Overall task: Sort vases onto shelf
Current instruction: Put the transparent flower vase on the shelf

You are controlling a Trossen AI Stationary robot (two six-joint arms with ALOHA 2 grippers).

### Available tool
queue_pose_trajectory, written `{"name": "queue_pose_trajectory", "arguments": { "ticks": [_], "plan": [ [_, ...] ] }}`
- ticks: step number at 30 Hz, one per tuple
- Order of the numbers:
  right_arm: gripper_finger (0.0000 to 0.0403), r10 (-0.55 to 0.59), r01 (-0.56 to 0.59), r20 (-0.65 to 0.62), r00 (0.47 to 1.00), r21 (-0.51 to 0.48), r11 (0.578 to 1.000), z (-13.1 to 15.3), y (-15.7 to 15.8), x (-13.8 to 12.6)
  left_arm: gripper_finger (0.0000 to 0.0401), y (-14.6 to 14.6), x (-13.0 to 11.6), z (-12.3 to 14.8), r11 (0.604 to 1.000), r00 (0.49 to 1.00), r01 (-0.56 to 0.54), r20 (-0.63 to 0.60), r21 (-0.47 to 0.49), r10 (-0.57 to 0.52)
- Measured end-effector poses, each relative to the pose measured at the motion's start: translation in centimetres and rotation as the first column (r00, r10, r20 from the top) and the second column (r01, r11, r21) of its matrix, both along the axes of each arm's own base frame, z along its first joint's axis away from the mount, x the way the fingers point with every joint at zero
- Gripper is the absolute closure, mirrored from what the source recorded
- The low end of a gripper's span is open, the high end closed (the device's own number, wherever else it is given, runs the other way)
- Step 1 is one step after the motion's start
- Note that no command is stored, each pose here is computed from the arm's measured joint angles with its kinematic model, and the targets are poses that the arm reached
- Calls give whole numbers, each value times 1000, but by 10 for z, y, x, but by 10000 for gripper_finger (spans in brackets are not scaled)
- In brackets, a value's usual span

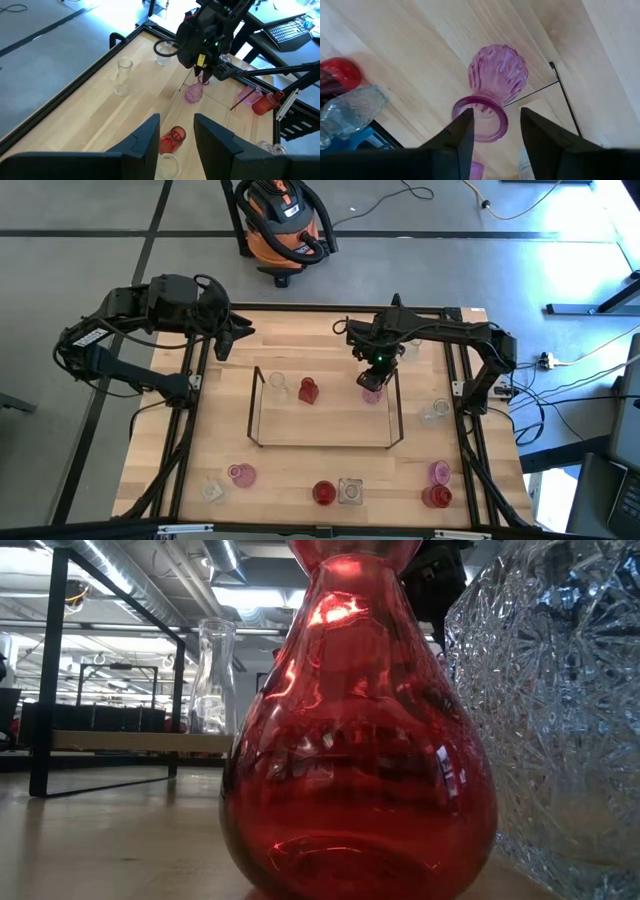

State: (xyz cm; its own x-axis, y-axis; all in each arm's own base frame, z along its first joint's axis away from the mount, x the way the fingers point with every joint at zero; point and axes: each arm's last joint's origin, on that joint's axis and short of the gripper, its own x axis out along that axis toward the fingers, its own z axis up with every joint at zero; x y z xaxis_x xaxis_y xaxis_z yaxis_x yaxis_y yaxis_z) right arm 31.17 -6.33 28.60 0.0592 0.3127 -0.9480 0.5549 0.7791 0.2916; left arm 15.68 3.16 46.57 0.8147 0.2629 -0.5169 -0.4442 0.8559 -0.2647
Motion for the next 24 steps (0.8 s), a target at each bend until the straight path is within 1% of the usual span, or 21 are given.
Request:
{"name": "queue_pose_trajectory", "arguments": {
  "ticks": [8, 9, 11, 13, 14, 17, 18, 20, 21, 23, 24],
  "plan": [
    [256, 6, -4, 35, 999, -71, 997, 24, -2, 1, 287, 0, 0, 0, 1000, 1000, -8, -1, 6, 8],
    [256, 9, -4, 49, 999, -101, 995, 27, -3, 2, 287, 0, 0, 0, 1000, 1000, -7, -1, 6, 7],
    [256, 3, 16, 96, 995, -196, 980, 34, -10, 6, 287, 0, 0, 0, 1000, 1000, -8, -1, 6, 8],
    [256, -22, 73, 173, 985, -298, 952, 39, -22, 12, 287, 0, 0, 0, 1000, 1000, -7, -1, 5, 7],
    [256, -41, 113, 221, 974, -326, 939, 42, -30, 15, 287, 0, 0, 0, 1000, 1000, -7, -1, 5, 7],
    [256, -115, 246, 350, 930, -357, 901, 48, -62, 18, 287, -1, 0, 0, 1000, 1000, 14, 4, -14, -14],
    [256, -154, 301, 377, 914, -372, 878, 50, -73, 16, 287, -1, 0, 0, 1000, 1000, 21, 5, -20, -21],
    [259, -242, 407, 400, 884, -405, 819, 51, -97, 9, 287, -1, 0, 0, 999, 1000, 22, 7, -29, -22],
    [263, -274, 442, 404, 873, -418, 794, 51, -107, 4, 287, -1, 0, 0, 999, 1000, 20, 9, -34, -19],
    [273, -322, 493, 417, 850, -415, 765, 52, -126, -5, 287, -1, 0, 0, 999, 1000, 17, 10, -37, -17],
    [279, -339, 511, 424, 840, -404, 759, 50, -134, -8, 287, -1, 0, 0, 999, 1000, 17, 10, -37, -17]
  ]
}}
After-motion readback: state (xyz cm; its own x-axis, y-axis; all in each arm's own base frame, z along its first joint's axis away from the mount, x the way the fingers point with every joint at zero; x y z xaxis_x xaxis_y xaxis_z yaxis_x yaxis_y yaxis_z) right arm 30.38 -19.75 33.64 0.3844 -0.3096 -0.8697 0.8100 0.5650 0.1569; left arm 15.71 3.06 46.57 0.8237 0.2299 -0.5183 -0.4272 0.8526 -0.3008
